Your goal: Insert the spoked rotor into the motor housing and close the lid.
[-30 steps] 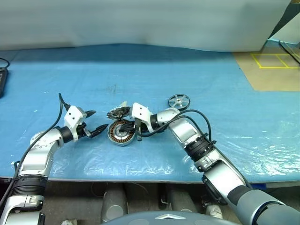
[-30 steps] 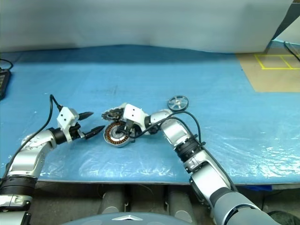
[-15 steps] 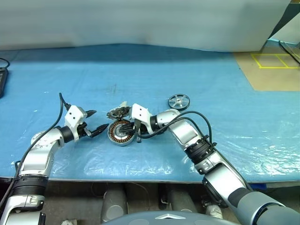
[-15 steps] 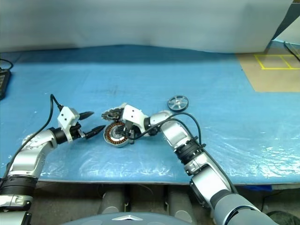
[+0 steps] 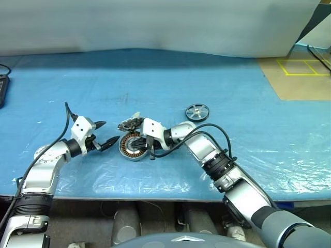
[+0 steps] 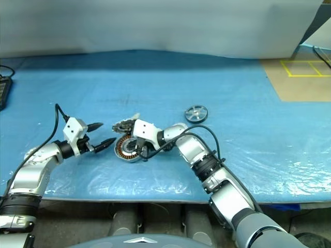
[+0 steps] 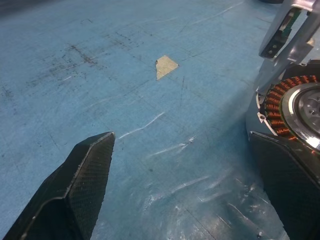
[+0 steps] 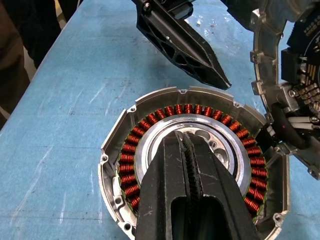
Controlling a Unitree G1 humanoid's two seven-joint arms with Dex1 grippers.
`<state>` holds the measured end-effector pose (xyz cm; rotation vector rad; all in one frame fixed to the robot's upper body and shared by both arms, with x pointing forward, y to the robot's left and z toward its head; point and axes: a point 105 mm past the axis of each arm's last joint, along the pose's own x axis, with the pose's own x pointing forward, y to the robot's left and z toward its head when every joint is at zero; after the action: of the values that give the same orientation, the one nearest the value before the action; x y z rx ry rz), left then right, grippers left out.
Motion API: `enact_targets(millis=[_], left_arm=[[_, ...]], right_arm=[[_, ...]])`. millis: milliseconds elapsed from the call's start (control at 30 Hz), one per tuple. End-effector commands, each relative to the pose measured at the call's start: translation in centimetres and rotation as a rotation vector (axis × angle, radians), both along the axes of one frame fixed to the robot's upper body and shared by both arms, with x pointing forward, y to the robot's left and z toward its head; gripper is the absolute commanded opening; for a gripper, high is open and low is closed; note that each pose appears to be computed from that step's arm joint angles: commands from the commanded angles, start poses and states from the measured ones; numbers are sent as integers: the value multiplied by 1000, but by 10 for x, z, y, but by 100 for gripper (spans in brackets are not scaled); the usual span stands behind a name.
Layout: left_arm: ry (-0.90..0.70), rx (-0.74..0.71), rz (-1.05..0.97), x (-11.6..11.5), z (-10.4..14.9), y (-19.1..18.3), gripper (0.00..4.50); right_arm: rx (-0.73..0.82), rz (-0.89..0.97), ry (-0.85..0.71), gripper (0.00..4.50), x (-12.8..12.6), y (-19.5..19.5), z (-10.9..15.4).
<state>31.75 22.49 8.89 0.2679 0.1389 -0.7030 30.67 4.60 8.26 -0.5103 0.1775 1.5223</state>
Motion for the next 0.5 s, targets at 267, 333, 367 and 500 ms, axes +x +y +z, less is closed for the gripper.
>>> enact_targets(millis=[267, 333, 367, 500], left_arm=[[-41, 13, -1, 0, 10, 1, 450], [-43, 12, -2, 1, 10, 0, 450], [-43, 13, -2, 1, 11, 0, 450], [-45, 15, -2, 4, 11, 1, 450]], right_arm=[[-63, -18, 45, 4, 3, -12, -12], [-49, -17, 54, 4, 3, -13, -9], [-37, -12, 60, 4, 2, -14, -6], [-22, -9, 64, 4, 2, -16, 2]])
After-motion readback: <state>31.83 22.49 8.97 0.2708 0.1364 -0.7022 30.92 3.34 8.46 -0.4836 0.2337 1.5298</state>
